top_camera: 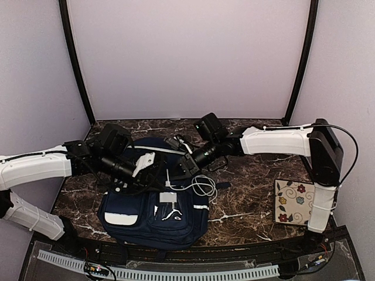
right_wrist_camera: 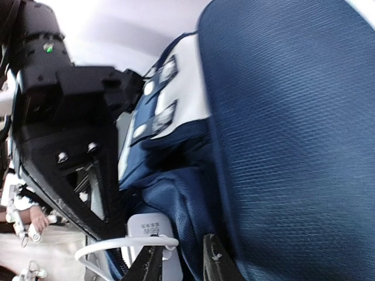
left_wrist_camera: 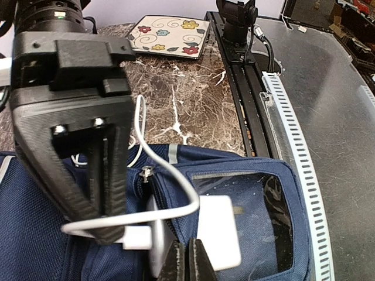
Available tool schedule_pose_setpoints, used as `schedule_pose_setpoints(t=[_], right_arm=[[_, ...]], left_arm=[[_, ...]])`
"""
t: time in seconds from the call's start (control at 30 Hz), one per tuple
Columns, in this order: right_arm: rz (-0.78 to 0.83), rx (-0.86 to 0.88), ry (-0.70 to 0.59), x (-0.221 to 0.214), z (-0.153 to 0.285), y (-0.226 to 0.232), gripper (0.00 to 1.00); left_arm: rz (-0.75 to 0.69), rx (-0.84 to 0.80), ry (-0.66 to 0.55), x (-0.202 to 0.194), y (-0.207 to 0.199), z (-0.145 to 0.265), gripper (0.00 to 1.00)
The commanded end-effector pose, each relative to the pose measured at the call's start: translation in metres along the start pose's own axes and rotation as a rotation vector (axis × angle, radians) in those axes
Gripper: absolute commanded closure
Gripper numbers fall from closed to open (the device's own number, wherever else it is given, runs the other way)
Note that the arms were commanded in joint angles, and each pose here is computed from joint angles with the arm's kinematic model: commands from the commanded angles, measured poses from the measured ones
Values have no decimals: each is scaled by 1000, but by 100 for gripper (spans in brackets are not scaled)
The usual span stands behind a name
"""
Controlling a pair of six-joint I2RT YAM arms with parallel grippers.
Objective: Pack the student bag
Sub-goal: Adjust the charger in the lower front pocket of the bag, then pick up the charger from the student bag.
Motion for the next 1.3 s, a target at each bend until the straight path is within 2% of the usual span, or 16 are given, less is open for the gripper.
schedule_pose_setpoints(t=[0.0, 0.1, 0.33, 0.43, 0.5, 0.6, 0.73, 0.87, 0.93, 1.0, 1.1, 1.17, 1.27], right_arm=[[28, 181, 116, -27, -15, 24, 82], [50, 193, 211, -53, -25, 26, 92], [55, 260, 446, -100, -40, 24, 99], [87, 235, 515, -102, -42, 17, 94], [122, 187, 515, -91, -42, 14, 85], [168, 113, 343, -49, -24, 17, 67], [143, -20, 1, 2, 41, 31, 55], [131, -87, -224, 16, 88, 49, 43], [25, -233, -321, 12, 110, 33, 37], [-137, -431, -385, -8, 124, -7, 30], [-318, -610, -328, -60, 120, -59, 29], [-376, -630, -300, -79, 112, -79, 23], [-398, -574, -296, -86, 96, -96, 16]], left_arm=[[-94, 93, -52, 21, 14, 12, 100], [-103, 90, -70, 30, 17, 13, 100], [-142, 114, -131, 47, 20, 22, 100], [-134, 115, -115, 45, 22, 20, 100], [-108, 91, -90, 37, 21, 13, 100], [-71, 55, -45, 18, 14, 6, 100], [-42, 27, -9, -3, 1, 4, 100], [-23, 17, 10, -12, -6, 4, 100], [-22, 20, 9, -14, -6, 4, 100], [-23, 21, 4, -13, -5, 3, 100], [-30, 24, -5, -10, -3, 3, 100], [-31, 22, -2, -9, -2, 3, 100], [-37, 23, -2, -7, -2, 4, 100]])
Point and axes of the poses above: each gripper's point midway between its finger pads, its own z axis back along the fingers, its own y axis along the line the jaws close on, x = y × z, the point moved 5 cm from there along z, back along the fingers, and after that the axes turned 8 degrees about -z, right-handed, at the moved point
